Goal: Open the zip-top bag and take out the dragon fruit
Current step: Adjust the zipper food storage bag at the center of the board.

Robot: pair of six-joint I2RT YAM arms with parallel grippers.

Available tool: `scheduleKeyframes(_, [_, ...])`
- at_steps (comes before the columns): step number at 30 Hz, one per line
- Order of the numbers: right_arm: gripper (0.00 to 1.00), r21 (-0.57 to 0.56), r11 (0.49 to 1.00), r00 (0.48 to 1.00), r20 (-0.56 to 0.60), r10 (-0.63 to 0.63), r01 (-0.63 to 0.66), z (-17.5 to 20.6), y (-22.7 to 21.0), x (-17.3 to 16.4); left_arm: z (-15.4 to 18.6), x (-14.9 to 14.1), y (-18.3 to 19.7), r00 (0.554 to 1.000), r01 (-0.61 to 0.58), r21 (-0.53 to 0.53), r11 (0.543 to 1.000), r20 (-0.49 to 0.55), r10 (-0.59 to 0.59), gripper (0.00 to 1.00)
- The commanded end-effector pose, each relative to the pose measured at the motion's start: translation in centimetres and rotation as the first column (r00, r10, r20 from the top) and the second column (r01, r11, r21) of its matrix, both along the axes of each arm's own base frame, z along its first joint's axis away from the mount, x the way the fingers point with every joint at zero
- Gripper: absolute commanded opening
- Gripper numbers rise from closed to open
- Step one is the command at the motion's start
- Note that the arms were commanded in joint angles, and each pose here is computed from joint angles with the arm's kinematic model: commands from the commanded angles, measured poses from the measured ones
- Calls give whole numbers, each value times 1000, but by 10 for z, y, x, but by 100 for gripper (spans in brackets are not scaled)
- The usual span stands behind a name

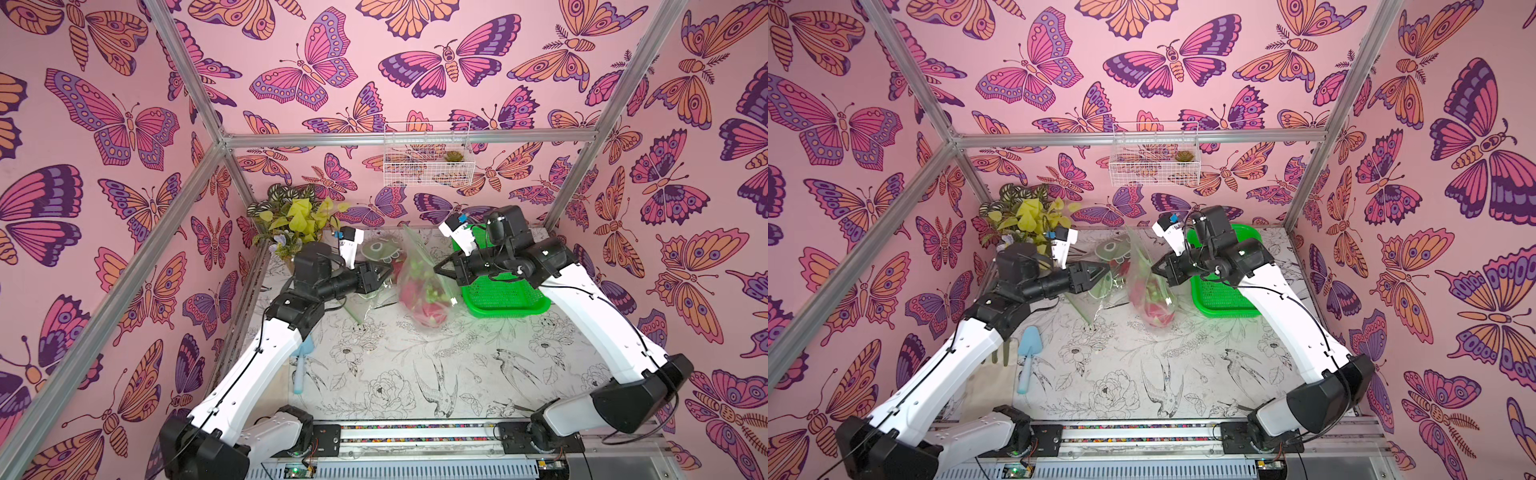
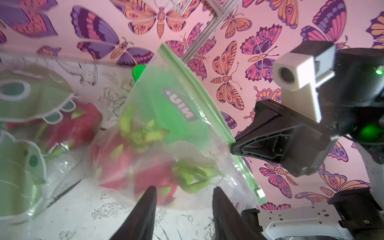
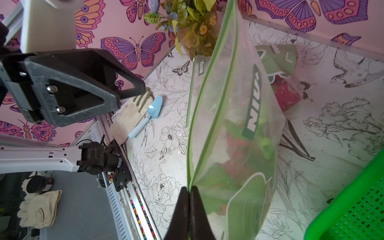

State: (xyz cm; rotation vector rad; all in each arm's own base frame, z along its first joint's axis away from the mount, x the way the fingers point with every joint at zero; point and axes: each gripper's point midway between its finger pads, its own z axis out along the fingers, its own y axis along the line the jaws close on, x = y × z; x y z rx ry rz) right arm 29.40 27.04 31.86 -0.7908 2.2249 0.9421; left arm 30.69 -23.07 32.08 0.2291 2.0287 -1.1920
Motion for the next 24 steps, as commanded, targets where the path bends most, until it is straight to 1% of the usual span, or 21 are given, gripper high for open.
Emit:
scheduleKeyframes(1, [0,84,996,1000,17,3,-5,6,14,1,-19,5,-2,987,-82,-28,996,-143,77,51])
scheduleKeyframes(3, [0,99,995,1000,-18,21,-19,-6,21,-1,-25,5,-6,982,-91,-48,995,-172,81,58])
scheduleKeyframes(7, [0,99,993,997,-49,61,-56,-21,31,-7,-30,6,-8,973,-98,-64,993,-215,82,66])
scheduleKeyframes(14, [0,111,992,997,-34,69,-65,-20,35,-8,-28,15,-18,969,-99,-68,993,-234,81,67])
scheduleKeyframes(16, [0,113,991,997,-31,73,-69,-20,36,-9,-21,16,-20,972,-94,-76,993,-222,75,68])
scheduleKeyframes(17, [0,113,991,997,-31,74,-70,-20,37,-9,-30,22,-24,967,-91,-64,994,-244,73,68])
scheduleKeyframes(18, [0,131,987,994,-37,102,-96,-18,40,-14,-28,23,-27,968,-83,-68,994,-244,64,68])
scheduleKeyframes(24, [0,128,985,992,-43,119,-112,-22,43,-17,-19,28,-31,971,-81,-75,994,-232,62,78])
